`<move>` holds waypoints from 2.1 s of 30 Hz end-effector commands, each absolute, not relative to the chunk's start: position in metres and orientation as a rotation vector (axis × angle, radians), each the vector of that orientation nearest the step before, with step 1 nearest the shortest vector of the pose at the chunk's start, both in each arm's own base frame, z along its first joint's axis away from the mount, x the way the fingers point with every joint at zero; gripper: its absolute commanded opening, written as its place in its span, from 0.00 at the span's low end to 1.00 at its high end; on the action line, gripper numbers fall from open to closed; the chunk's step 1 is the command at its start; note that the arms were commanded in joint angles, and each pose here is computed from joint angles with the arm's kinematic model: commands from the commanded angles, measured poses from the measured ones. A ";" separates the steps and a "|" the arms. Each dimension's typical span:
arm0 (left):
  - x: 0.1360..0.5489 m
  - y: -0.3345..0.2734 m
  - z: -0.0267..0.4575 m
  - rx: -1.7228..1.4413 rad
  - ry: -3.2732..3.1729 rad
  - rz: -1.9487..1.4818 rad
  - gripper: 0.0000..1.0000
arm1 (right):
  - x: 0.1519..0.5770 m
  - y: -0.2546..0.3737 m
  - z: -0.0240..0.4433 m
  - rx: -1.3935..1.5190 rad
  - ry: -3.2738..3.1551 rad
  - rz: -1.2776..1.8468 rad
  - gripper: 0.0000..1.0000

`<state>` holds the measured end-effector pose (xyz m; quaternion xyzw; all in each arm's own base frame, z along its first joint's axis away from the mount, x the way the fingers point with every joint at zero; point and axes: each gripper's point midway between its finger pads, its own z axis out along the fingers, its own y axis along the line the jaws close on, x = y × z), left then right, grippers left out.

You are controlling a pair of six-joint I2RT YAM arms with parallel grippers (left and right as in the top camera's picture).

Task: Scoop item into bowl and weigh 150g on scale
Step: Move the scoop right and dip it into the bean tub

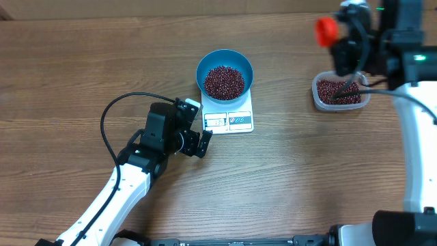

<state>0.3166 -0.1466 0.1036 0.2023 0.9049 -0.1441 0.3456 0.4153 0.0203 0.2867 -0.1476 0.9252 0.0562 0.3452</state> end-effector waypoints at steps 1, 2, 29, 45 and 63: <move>0.316 -0.146 0.101 0.513 2.359 -0.372 1.00 | 0.414 -0.029 0.263 -0.204 2.497 0.150 0.04; 0.316 -0.146 0.101 0.513 2.359 -0.372 1.00 | 0.413 -0.039 0.252 -0.170 2.529 0.151 0.04; 0.316 -0.146 0.101 0.513 2.359 -0.372 1.00 | 0.409 -0.061 0.091 0.119 2.972 0.341 0.04; 0.316 -0.146 0.101 0.513 2.359 -0.372 1.00 | 0.409 -0.029 0.079 0.114 2.995 0.541 0.04; 0.316 -0.146 0.101 0.513 2.359 -0.372 1.00 | 0.397 -0.069 0.121 0.251 2.667 1.091 0.04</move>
